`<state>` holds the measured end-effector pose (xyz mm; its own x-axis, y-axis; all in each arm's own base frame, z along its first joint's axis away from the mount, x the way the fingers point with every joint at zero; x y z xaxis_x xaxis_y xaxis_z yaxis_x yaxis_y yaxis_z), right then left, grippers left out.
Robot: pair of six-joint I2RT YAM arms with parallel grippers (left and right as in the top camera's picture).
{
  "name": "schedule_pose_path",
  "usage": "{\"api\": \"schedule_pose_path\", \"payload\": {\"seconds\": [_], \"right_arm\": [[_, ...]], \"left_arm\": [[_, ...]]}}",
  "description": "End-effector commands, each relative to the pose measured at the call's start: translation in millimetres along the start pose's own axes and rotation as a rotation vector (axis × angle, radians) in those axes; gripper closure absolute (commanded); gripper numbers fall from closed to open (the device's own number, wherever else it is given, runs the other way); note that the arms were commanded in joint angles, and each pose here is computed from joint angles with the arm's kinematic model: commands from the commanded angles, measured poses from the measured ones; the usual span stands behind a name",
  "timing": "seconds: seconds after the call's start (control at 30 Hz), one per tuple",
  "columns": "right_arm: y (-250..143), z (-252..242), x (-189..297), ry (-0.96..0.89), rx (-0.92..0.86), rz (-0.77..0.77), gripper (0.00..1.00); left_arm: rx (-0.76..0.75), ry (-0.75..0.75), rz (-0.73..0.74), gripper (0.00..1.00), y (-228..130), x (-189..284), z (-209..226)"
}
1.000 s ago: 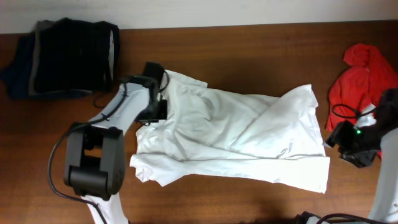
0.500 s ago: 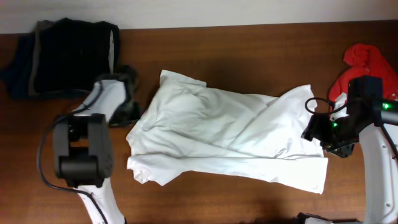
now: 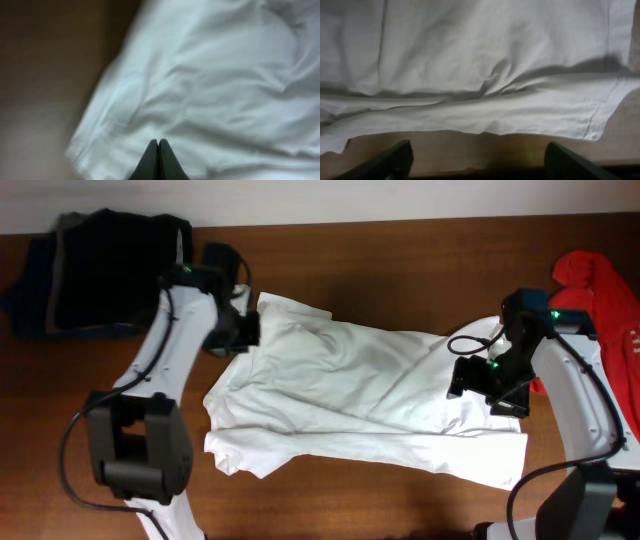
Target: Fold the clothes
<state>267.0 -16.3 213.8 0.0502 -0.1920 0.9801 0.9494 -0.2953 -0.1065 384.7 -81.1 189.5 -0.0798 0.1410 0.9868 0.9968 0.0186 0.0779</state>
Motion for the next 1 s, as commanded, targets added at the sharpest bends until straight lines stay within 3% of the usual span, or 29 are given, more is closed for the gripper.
{"api": "schedule_pose_path", "payload": {"seconds": [0.0,0.23,0.43,0.53,0.63,0.73,0.77,0.8,0.83,0.87,0.9,0.97], "right_arm": [[2.3,3.1,-2.3,0.006,0.01,0.012,0.11],[1.0,2.8,-2.3,0.004,0.008,0.021,0.09],[-0.3,2.6,-2.3,0.002,0.006,0.03,0.09],[-1.1,2.4,-2.3,0.001,0.006,0.035,0.04],[1.7,3.1,-2.4,0.006,0.019,0.016,0.01],[15.3,27.4,-5.5,0.034,0.118,-0.102,0.01],[19.7,39.1,-6.6,0.051,0.161,-0.146,0.12],[24.2,53.5,-8.3,0.065,0.213,-0.196,0.36],[29.1,69.5,-11.5,0.082,0.262,-0.244,0.51],[34.5,86.3,-18.4,0.098,0.315,-0.279,0.82],[39.2,99.4,-29.4,0.098,0.341,-0.289,0.95],[47.6,113.1,-60.7,0.077,0.333,-0.246,0.96]], "left_arm": [[-0.022,-0.034,0.063,0.98,-19.2,-37.8,-3.5],[0.01,-0.014,0.038,0.98,-16.4,-88.6,17.9],[0.109,0.184,0.044,0.98,-8.6,-112.2,72.9],[0.249,0.293,0.046,0.98,-6.9,-128.5,126.4],[0.534,0.451,0.002,0.99,-12.4,-116.6,181.1],[0.679,0.451,0.015,0.99,-14.4,-97.6,215.3],[0.679,0.438,0.014,0.99,-13.1,-96.8,214.6],[0.672,0.428,0.019,0.99,-12.7,-97.5,210.9],[0.667,0.406,0.021,0.99,-11.8,-98.5,207.6],[0.655,0.373,0.026,0.99,-10.8,-99.6,203.8],[0.655,0.357,0.028,0.99,-10.4,-100.3,201.9],[0.651,0.355,0.029,0.98,-10.2,-100.6,200.4]]}}
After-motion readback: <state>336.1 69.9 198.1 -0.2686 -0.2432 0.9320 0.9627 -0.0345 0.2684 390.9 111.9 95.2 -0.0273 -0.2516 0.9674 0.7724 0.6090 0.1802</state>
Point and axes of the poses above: each gripper's point midway between its finger pads, its own x axis back along the fingers, its own z axis along the line the jaws close on, y = z × x, the point moved 10 cm from there along x, back along the fingers, and after that the axes turned 2 degrees about x, right-handed, at the moved point
